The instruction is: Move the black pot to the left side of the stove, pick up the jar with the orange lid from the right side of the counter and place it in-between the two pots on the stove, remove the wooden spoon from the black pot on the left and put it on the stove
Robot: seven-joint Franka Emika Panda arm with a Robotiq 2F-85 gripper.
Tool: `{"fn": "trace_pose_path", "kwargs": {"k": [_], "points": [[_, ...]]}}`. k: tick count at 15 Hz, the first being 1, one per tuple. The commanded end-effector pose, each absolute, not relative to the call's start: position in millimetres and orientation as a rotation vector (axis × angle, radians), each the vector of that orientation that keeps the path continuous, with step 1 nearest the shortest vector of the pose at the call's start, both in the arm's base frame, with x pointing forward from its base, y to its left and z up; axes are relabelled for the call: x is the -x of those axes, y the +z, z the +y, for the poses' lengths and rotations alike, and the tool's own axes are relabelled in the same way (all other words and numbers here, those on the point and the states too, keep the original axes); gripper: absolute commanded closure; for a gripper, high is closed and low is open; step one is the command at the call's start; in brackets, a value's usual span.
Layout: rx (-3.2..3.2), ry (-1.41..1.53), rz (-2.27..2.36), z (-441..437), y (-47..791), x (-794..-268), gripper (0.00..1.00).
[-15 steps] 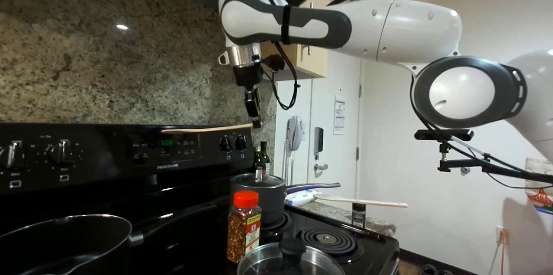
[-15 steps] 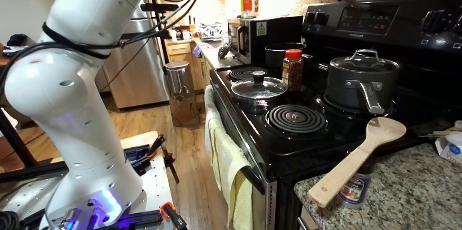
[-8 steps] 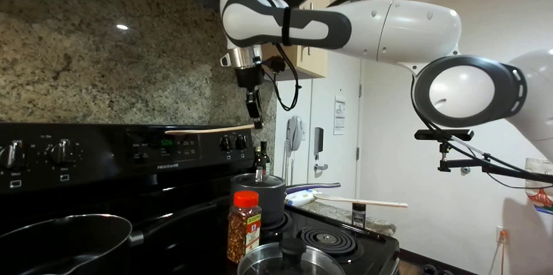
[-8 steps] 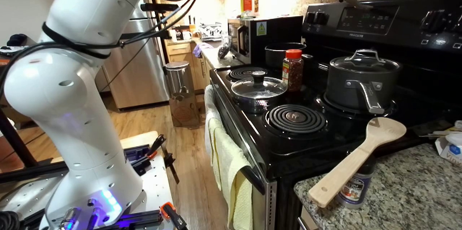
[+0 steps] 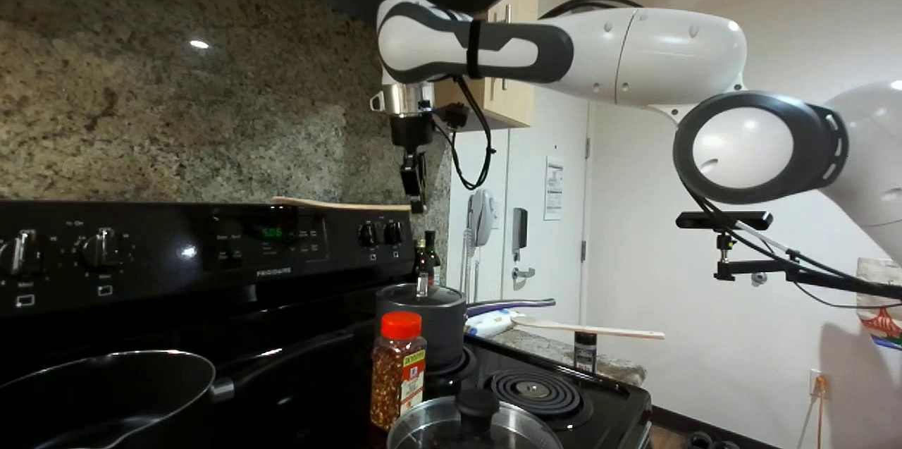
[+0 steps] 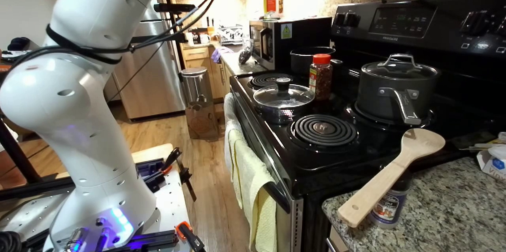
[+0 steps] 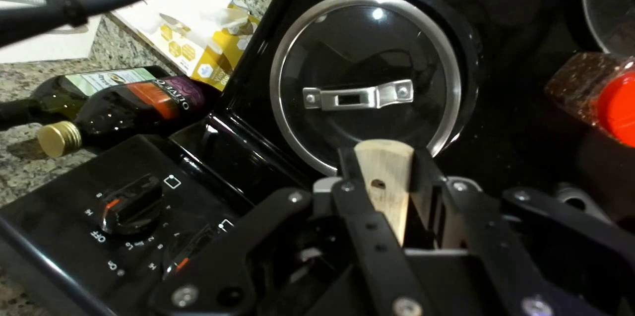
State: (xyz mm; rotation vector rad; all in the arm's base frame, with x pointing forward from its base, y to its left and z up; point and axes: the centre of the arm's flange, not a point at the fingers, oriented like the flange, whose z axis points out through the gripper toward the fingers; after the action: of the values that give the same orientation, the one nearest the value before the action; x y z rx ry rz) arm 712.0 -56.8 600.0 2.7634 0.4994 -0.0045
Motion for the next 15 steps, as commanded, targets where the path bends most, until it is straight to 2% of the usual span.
{"fn": "trace_pose_path", "kwargs": {"k": [1, 7, 8, 11, 12, 15], "points": [[-2.871, 0.053, 0.388, -88, 548, -659, 0.87], [-2.980, 0.077, 0.314, -130, 513, -643, 0.88], [-2.941, 0.021, 0.312, -128, 537, -709, 0.70], [-2.956, 0.030, 0.297, -138, 532, -701, 0.70], [-2.958, 0.029, 0.298, -137, 532, -700, 0.87], [-2.872, 0.071, 0.295, -143, 551, -679, 0.87]]}}
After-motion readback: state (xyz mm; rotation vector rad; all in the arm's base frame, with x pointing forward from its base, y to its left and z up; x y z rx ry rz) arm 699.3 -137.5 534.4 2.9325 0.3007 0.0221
